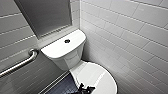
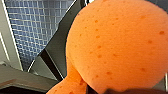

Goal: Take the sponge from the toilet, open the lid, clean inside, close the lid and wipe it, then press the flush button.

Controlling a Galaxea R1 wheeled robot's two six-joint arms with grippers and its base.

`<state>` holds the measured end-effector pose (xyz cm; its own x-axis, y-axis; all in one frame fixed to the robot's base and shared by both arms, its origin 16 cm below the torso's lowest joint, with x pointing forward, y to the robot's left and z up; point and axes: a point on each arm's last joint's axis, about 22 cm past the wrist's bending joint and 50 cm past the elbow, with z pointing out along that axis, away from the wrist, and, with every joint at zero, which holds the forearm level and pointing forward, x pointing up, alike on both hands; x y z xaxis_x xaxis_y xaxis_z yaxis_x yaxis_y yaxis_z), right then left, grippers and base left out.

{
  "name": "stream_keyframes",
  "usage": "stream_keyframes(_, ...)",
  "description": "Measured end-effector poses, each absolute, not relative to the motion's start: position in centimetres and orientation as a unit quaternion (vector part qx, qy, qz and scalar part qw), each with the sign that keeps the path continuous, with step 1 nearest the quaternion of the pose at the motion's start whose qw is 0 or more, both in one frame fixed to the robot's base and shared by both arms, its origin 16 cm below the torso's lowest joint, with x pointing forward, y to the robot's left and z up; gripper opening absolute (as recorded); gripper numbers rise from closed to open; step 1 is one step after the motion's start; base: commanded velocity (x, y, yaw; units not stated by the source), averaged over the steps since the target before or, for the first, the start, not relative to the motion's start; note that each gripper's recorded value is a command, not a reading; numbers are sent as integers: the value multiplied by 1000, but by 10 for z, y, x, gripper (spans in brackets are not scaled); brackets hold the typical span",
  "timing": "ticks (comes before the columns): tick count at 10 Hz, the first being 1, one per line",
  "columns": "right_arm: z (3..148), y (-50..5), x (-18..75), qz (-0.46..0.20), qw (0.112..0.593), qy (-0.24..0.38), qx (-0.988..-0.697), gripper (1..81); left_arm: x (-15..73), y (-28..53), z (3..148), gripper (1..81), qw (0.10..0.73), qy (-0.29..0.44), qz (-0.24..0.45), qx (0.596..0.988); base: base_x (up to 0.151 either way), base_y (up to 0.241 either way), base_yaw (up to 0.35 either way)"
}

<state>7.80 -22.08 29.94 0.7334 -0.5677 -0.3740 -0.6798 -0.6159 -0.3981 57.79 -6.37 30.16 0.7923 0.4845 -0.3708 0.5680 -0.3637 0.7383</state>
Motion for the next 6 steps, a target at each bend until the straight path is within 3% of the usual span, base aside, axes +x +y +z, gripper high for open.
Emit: stream_keyframes(6,291,-216,78,106,261,347,-894,10,602,-26,333,811,491,316,-18,812,0,0,0)
